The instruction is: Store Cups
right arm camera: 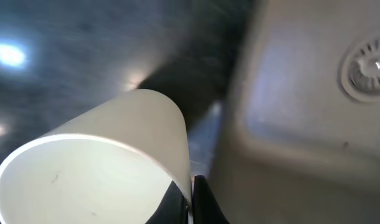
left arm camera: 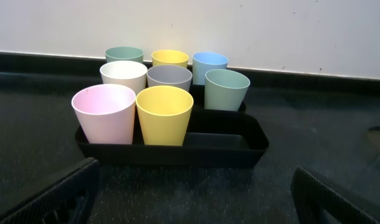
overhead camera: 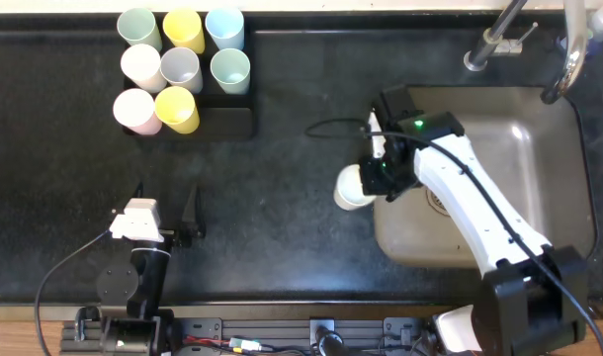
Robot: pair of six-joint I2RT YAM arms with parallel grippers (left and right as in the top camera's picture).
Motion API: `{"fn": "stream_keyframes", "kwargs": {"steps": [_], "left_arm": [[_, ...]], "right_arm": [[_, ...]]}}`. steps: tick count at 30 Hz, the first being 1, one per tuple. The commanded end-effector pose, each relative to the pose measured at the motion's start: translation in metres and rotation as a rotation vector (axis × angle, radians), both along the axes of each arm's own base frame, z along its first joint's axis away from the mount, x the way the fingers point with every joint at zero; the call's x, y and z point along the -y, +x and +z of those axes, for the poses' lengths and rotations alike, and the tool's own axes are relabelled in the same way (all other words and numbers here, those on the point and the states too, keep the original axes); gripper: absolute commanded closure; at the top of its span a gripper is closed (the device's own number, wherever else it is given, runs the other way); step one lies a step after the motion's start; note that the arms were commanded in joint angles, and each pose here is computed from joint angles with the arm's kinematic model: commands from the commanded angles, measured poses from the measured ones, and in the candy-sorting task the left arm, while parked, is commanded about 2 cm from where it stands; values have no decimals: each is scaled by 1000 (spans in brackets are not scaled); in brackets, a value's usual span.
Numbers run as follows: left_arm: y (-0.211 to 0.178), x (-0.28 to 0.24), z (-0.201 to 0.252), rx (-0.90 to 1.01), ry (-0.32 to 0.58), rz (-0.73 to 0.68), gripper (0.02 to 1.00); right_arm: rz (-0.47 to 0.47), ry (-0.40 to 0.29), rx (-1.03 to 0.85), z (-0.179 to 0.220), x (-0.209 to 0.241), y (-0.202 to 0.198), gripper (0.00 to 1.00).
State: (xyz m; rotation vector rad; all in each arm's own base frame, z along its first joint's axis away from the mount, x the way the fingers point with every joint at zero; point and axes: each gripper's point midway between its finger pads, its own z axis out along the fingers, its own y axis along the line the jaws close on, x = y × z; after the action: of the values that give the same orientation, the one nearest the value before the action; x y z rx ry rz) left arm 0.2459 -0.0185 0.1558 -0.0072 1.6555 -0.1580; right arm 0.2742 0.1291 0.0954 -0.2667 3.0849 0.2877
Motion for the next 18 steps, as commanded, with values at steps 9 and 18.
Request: {"fn": "stream_keyframes", "kwargs": {"steps": [9,18], "left_arm": [[-1,4,1,6,-12,-20,18],[-1,4,1,6,-12,-20,18]], "right_arm": [[7,212,499,177,-108,87,956],[18,181,465,149,-176,115,958]]}}
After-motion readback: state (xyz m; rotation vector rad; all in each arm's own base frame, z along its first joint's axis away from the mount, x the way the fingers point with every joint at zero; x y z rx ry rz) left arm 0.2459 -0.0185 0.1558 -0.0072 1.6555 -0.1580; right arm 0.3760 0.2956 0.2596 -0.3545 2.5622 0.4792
